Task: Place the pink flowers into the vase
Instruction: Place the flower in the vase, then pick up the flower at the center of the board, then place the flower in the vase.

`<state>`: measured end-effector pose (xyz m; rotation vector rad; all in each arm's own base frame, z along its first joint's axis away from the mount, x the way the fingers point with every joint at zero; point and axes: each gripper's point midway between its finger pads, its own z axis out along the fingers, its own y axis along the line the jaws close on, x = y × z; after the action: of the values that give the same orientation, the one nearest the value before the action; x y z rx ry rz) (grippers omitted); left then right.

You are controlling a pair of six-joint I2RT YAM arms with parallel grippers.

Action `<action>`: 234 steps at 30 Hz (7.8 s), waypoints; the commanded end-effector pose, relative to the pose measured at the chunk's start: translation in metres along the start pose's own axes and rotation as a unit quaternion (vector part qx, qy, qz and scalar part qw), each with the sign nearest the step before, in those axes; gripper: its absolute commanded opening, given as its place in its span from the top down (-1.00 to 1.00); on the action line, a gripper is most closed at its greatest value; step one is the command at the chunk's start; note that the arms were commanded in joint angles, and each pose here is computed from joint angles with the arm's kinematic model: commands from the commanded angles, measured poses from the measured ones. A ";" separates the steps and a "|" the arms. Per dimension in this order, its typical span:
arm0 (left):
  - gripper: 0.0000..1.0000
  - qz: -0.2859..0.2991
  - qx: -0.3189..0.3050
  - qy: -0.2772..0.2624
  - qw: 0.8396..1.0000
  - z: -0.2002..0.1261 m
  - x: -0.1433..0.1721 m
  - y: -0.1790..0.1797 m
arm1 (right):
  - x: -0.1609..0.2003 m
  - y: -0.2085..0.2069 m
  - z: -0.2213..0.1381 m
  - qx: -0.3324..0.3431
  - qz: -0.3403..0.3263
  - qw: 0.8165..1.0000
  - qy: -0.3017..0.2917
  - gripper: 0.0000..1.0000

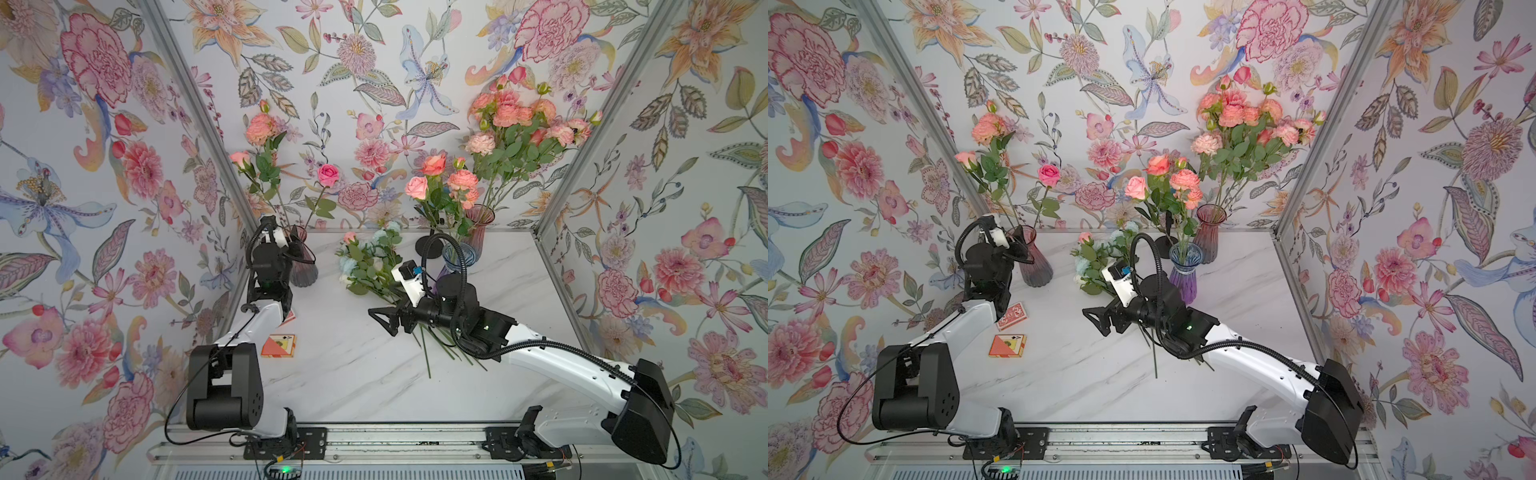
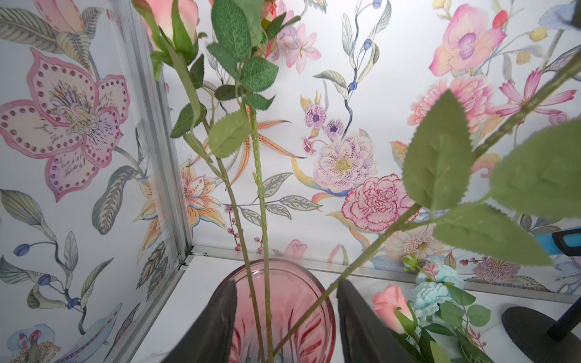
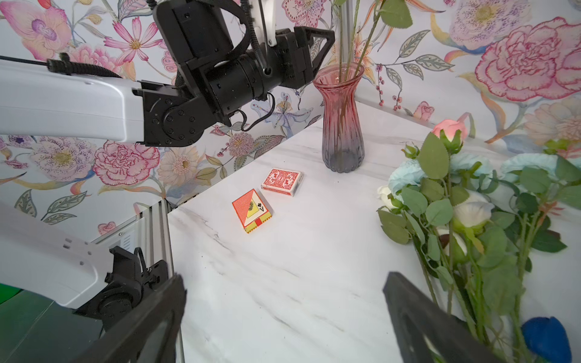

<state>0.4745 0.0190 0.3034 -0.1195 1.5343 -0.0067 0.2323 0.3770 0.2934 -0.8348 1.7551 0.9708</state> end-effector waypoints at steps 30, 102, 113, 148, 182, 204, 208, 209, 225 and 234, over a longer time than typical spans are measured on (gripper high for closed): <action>-1.00 0.048 0.216 -0.011 0.975 -0.146 -0.008 -0.169 | 0.161 -0.144 0.053 0.198 0.126 0.947 0.220 -0.57; -1.00 0.066 0.208 0.018 0.976 -0.150 0.014 -0.191 | 0.142 -0.131 0.035 0.198 0.136 0.947 0.212 1.00; -1.00 -0.074 0.184 0.089 0.976 -0.114 0.035 -0.172 | 0.092 -0.112 0.019 0.193 0.108 0.962 0.160 1.00; -0.41 -0.388 0.468 0.148 0.780 -0.124 0.032 -0.277 | 0.074 -0.086 -0.020 0.198 0.100 0.970 0.102 1.00; 0.83 -0.366 0.482 0.152 0.782 -0.124 0.026 -0.298 | 0.089 -0.086 -0.008 0.186 0.107 0.971 0.109 1.00; 1.00 -0.203 0.460 0.162 0.849 -0.120 0.017 -0.303 | 0.099 -0.098 -0.016 0.200 0.109 0.966 0.124 0.35; 1.00 -0.165 0.448 0.157 0.864 -0.117 0.011 -0.299 | 0.101 -0.099 -0.019 0.202 0.109 0.965 0.126 -0.04; 1.00 -0.155 0.445 0.155 0.868 -0.117 0.010 -0.298 | 0.102 -0.099 -0.019 0.202 0.108 0.965 0.126 -0.15; 1.00 0.009 0.352 0.050 0.935 -0.115 -0.085 -0.250 | 0.111 -0.103 -0.027 0.212 0.107 0.963 0.129 -0.99; 1.00 0.045 0.192 -0.095 0.976 -0.117 -0.183 -0.167 | 0.113 -0.103 -0.026 0.208 0.108 0.964 0.124 -0.99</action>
<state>0.3628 -0.1765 0.4643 0.3389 1.4015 -0.3788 0.2703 0.2962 0.1638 -0.5374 2.2214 0.6054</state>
